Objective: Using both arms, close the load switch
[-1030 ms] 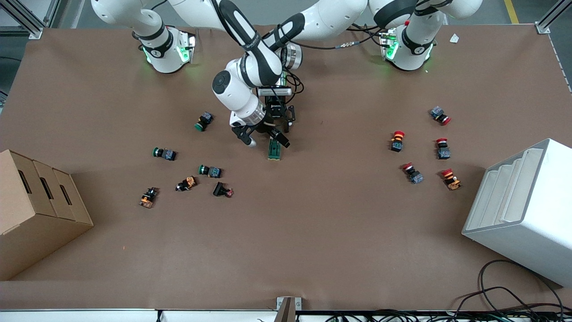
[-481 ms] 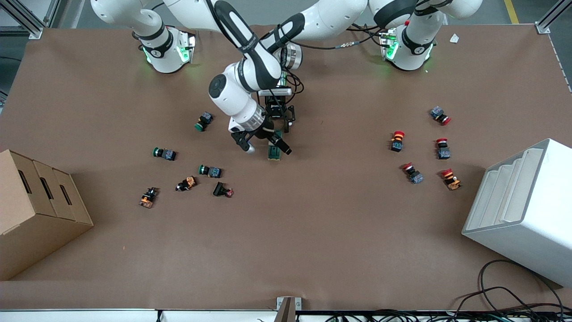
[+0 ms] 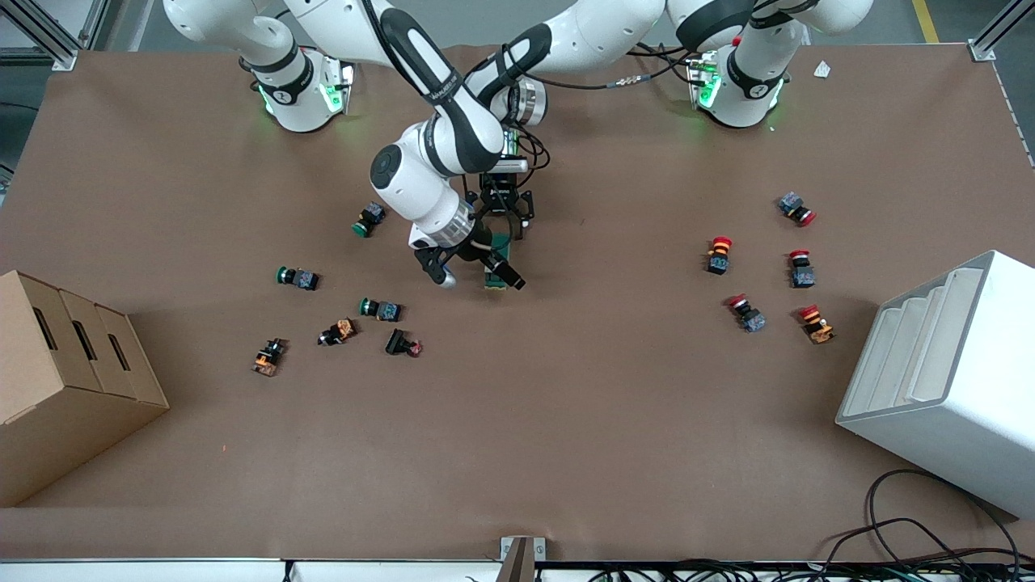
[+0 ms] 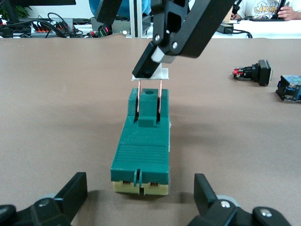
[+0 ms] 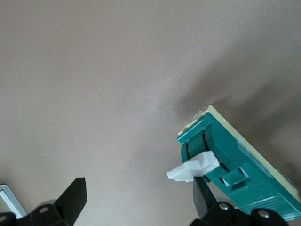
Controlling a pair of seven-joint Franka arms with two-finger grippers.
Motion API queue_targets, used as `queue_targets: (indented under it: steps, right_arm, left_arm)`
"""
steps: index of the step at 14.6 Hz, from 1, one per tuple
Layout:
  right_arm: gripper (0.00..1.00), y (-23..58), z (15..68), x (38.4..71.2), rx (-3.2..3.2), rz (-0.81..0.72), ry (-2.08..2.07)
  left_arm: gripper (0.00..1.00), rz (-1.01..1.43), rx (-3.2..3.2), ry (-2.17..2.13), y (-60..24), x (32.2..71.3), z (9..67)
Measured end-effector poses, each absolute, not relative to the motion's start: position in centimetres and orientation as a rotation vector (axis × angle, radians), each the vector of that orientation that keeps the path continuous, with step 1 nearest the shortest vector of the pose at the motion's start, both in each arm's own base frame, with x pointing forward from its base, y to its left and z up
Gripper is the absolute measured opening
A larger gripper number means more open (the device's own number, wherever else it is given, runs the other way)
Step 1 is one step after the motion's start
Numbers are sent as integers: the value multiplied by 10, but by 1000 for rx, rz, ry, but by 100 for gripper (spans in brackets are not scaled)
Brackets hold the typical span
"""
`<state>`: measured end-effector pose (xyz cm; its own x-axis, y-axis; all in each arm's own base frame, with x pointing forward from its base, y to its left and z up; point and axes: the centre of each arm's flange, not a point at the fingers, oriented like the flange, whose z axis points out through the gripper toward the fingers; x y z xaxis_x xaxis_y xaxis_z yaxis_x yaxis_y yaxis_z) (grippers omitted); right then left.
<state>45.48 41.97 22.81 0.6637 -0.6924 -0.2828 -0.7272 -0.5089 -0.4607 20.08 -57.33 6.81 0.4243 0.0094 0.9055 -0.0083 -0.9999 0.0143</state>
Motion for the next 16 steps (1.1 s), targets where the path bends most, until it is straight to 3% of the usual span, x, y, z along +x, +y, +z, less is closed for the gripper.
queue_targets:
  steps: [16]
  right_arm:
    - [100,416,205,485,-2350,70,1085]
  left_arm:
    - [100,1683,2643,-18,-573,201,68]
